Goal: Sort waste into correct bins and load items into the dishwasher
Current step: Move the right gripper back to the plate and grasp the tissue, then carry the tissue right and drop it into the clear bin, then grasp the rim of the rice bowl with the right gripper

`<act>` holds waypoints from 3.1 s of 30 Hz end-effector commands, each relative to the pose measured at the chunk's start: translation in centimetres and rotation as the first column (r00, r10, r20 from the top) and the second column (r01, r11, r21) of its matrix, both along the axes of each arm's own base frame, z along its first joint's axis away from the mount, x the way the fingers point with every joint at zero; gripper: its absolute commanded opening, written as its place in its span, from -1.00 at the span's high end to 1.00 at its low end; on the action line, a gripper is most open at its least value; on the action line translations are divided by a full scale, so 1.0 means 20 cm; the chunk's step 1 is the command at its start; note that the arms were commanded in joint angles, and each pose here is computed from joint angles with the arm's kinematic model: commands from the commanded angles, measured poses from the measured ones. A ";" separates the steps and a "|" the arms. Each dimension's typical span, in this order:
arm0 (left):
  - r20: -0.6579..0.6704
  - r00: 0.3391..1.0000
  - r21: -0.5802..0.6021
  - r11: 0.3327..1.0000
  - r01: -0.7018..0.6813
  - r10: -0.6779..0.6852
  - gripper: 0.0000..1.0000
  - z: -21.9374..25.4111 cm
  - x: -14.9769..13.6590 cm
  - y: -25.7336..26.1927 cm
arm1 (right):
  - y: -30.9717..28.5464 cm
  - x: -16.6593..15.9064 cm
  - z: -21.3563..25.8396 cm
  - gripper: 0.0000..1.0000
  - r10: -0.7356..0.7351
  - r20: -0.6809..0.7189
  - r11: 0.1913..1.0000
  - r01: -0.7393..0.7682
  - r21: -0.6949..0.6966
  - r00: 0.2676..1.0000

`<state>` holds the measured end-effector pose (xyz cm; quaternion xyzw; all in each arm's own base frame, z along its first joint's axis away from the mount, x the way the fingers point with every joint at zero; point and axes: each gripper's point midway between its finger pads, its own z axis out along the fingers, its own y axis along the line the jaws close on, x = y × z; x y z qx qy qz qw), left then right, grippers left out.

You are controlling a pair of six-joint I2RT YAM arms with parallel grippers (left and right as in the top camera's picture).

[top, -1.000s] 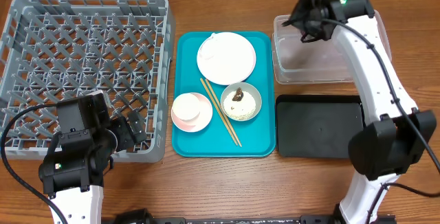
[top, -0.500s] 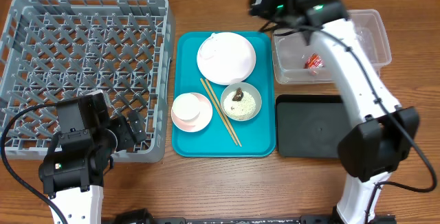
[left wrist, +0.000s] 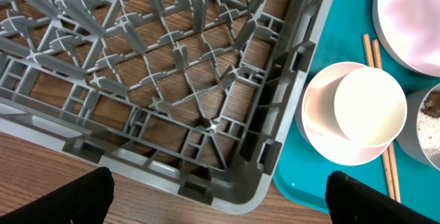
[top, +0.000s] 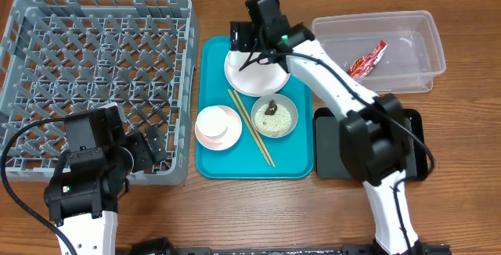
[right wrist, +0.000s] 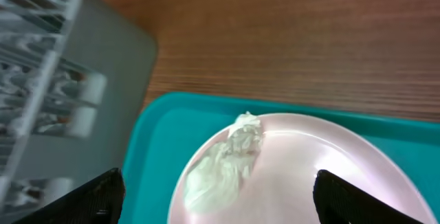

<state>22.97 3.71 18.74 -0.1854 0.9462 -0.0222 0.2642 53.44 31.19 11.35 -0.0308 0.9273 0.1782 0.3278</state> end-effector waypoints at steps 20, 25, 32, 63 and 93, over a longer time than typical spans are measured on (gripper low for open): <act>0.022 1.000 -0.001 1.000 -0.009 0.009 -0.99 0.05 0.01 0.01 | 0.13 -0.05 -0.42 0.28 0.039 -0.076 0.997 -0.044 -0.066 0.996; 0.022 1.000 -0.001 1.000 -0.009 0.009 -0.99 0.05 0.01 0.01 | 0.11 -0.09 -0.45 0.74 0.035 -0.111 0.995 -0.045 -0.084 0.993; 0.022 1.000 0.000 1.000 -0.009 0.009 -1.00 0.05 0.01 0.01 | 0.02 -0.12 -0.22 0.92 0.017 -0.114 0.996 -0.027 -0.087 0.993; 0.022 1.000 0.001 1.000 -0.010 0.010 -0.99 0.05 0.01 0.01 | -1.28 -0.31 0.41 -0.29 -0.405 -0.307 0.914 0.388 -0.118 0.861; 0.029 1.000 0.002 1.000 -0.010 0.010 -0.99 0.05 0.02 0.01 | -0.88 -1.11 0.47 -0.51 -0.002 -0.367 0.999 -0.016 -0.047 0.930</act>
